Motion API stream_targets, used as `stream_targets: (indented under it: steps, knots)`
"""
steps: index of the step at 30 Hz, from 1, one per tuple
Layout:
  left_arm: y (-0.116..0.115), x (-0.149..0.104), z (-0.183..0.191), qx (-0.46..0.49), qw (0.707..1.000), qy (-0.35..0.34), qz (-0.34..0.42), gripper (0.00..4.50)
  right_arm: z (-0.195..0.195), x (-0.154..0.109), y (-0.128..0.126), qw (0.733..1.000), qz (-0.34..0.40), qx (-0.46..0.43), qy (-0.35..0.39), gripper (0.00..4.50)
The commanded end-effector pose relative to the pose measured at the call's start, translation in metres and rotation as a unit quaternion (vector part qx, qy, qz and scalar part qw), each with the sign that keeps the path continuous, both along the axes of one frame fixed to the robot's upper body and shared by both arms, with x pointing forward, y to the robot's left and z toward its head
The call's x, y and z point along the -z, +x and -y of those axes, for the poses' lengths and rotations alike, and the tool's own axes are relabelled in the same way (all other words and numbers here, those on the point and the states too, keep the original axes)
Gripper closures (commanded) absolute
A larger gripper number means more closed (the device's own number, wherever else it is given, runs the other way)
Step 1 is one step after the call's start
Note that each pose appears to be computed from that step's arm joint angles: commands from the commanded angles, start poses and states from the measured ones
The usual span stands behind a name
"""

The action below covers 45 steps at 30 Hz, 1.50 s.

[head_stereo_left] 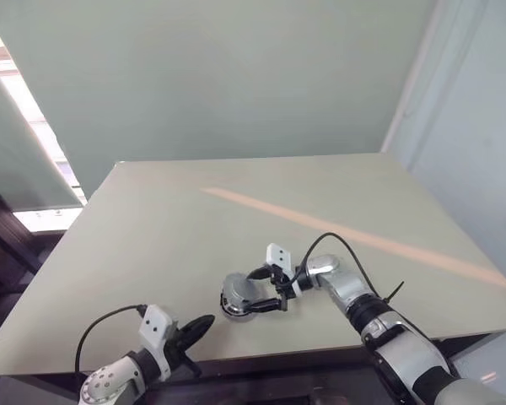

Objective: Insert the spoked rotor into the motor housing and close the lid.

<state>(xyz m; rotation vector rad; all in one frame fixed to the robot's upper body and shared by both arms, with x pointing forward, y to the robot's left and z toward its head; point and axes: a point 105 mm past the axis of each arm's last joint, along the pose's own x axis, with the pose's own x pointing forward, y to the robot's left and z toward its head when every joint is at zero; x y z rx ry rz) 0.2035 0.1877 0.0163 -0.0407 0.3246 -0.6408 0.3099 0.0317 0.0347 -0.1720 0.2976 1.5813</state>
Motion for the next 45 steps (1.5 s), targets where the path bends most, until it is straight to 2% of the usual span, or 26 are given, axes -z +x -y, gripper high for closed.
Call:
stream_targets:
  steps: [1,17,20,21,22,29,37,45]
  knots:
    - [0.004,-0.016,0.001,0.003,0.999,0.003,0.033,4.48,-0.004,-0.014,0.008,1.0,0.028,-0.004,0.014,0.0]
    - [0.002,-0.014,0.003,0.01,0.999,0.004,0.03,4.48,-0.012,-0.011,0.013,1.0,0.027,0.0,0.006,0.0]
    - [0.002,-0.014,0.003,0.012,0.999,0.004,0.03,4.5,-0.013,-0.01,0.013,1.0,0.018,0.005,0.008,0.59]
    - [0.002,-0.014,0.003,0.012,0.999,0.004,0.029,4.5,-0.014,-0.01,0.013,1.0,0.013,0.008,0.01,0.98]
    - [0.002,-0.014,0.004,0.013,1.0,0.004,0.029,4.5,-0.015,-0.01,0.013,1.0,0.007,0.011,0.011,1.16]
    - [0.003,-0.012,0.005,0.017,0.999,0.002,0.028,4.5,-0.016,-0.007,0.012,1.0,0.0,0.011,-0.007,1.16]
    - [0.004,-0.01,0.006,0.02,0.999,0.003,0.026,4.5,-0.022,0.002,0.006,0.996,0.04,-0.006,-0.075,1.16]
    - [0.006,-0.009,0.009,0.024,0.999,0.0,0.028,4.5,-0.031,0.008,0.002,0.99,0.055,0.019,-0.131,1.16]
